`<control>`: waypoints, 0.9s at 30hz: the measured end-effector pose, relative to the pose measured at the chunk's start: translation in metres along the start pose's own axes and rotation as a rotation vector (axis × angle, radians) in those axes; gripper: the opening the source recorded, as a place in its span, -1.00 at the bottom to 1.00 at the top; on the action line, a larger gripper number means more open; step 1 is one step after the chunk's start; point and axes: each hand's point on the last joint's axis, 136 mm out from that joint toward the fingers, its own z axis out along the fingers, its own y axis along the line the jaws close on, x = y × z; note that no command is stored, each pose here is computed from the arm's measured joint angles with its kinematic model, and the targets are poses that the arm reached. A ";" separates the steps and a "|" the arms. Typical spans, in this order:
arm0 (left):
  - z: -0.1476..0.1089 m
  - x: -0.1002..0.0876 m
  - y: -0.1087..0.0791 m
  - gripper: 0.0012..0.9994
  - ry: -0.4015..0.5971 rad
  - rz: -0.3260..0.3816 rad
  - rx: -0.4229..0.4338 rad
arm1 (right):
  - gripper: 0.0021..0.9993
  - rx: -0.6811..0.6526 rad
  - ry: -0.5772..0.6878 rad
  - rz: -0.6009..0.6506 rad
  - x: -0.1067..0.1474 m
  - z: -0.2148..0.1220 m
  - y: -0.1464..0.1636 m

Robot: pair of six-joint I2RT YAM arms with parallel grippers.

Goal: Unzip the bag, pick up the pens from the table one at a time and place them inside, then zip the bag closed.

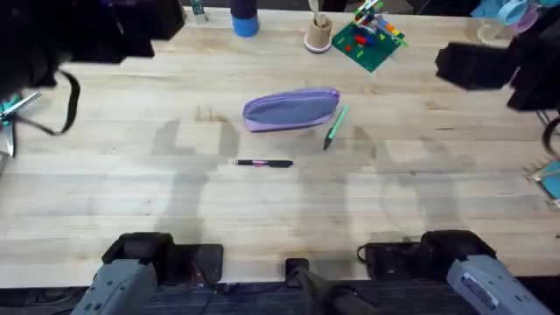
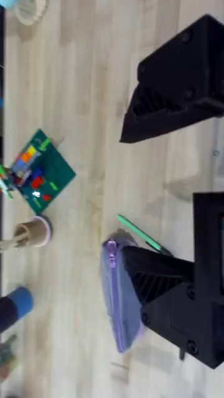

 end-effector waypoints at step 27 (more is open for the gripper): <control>0.004 0.086 -0.087 0.99 0.284 0.644 0.636 | 0.99 -0.018 0.099 -0.032 -0.014 0.006 0.002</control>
